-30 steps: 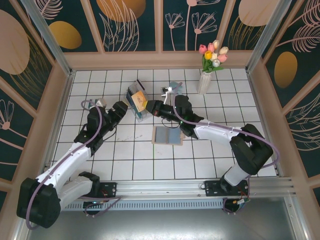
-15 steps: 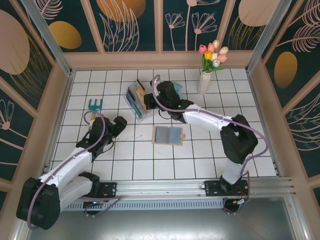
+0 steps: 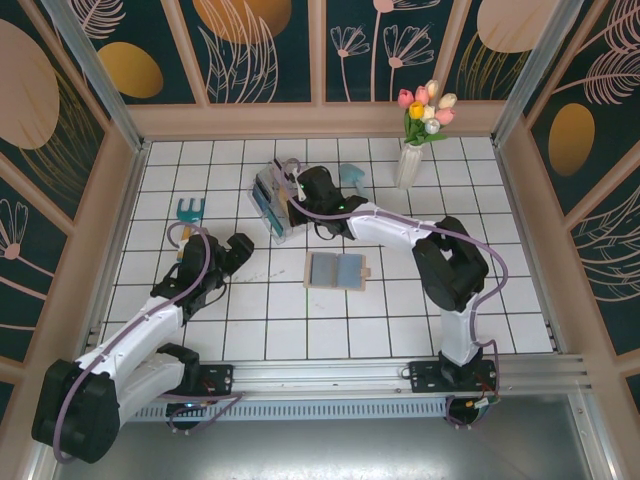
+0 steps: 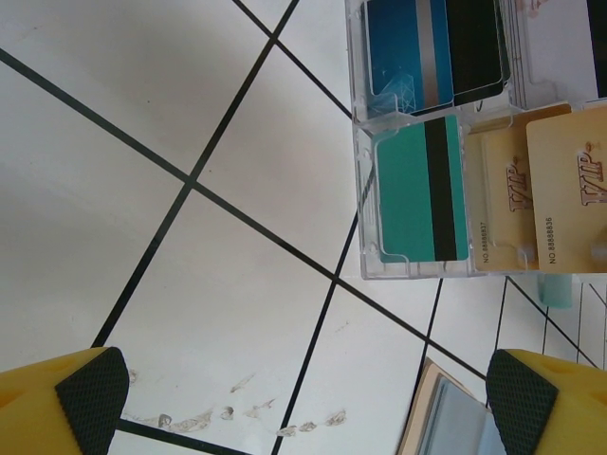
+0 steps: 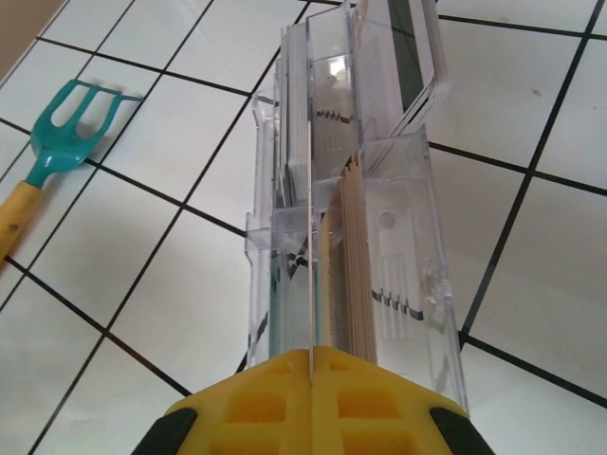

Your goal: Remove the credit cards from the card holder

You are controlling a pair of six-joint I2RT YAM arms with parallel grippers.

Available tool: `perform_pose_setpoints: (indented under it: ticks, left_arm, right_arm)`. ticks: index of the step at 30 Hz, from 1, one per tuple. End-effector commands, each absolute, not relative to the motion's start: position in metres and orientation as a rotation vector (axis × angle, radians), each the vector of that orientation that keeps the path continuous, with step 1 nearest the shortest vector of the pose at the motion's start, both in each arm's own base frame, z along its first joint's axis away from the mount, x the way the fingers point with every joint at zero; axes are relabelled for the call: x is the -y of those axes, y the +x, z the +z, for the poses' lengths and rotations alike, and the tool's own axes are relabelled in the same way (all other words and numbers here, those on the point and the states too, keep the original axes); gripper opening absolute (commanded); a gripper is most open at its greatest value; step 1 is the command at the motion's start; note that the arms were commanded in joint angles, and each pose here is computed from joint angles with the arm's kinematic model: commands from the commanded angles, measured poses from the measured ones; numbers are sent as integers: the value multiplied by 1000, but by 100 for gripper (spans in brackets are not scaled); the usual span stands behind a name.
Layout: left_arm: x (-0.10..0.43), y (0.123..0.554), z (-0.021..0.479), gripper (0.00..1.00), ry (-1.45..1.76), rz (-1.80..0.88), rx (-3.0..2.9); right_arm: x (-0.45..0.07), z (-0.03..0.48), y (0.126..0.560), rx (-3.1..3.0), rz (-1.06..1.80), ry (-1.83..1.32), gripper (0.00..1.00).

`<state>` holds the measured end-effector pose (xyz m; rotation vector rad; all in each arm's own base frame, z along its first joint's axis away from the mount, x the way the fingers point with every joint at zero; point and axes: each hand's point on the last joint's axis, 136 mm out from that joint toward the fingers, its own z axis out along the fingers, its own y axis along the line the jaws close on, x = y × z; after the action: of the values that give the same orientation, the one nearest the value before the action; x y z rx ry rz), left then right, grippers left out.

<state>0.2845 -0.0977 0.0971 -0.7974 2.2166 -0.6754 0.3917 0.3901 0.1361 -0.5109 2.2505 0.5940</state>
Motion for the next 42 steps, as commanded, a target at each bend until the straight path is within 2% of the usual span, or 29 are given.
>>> perform_pose_setpoints:
  ticks: [1, 32, 38, 42]
  left_arm:
    - [96, 279, 86, 98, -786, -652, -2259]
    - [98, 279, 84, 99, -780, -655, -2267]
    - [100, 280, 84, 99, -771, -664, -2273]
    - [101, 280, 82, 98, -768, -664, -2285]
  right_arm:
    - [-395, 147, 402, -2215, 549, -515, 0]
    - [-391, 111, 392, -2272, 502, -576, 0]
    - [-392, 115, 393, -2278, 499, -559, 14]
    - [-392, 124, 393, -2267, 510, -554, 15]
